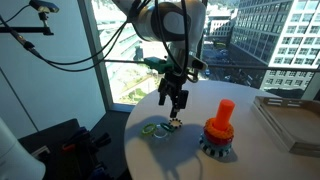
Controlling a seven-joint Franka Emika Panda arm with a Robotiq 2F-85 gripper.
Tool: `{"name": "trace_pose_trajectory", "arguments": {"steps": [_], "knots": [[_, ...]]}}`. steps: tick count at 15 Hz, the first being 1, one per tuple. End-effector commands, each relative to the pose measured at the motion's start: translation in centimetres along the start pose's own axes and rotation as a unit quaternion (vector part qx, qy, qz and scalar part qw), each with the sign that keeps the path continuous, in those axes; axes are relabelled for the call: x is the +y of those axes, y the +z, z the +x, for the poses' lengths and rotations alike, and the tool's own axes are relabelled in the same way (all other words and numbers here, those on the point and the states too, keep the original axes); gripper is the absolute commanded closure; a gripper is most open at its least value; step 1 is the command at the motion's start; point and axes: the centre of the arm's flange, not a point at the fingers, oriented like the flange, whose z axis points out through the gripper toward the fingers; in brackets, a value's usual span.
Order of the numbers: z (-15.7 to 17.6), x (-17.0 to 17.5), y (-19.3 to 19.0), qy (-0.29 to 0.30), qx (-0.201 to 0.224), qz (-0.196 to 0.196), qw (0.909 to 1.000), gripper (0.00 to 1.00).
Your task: Put the dark green ring around the orange rod
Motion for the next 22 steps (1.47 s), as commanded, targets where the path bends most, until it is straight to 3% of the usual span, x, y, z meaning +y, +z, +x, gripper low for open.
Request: {"name": "trace_pose_trajectory", "arguments": {"steps": [1, 22], "knots": [[1.4, 0.6, 0.7, 0.014, -0.014, -0.004, 0.9998, 0.0], [4.9, -2.5, 7.0, -0.005, -0.028, 0.002, 0.9996, 0.0]]}}
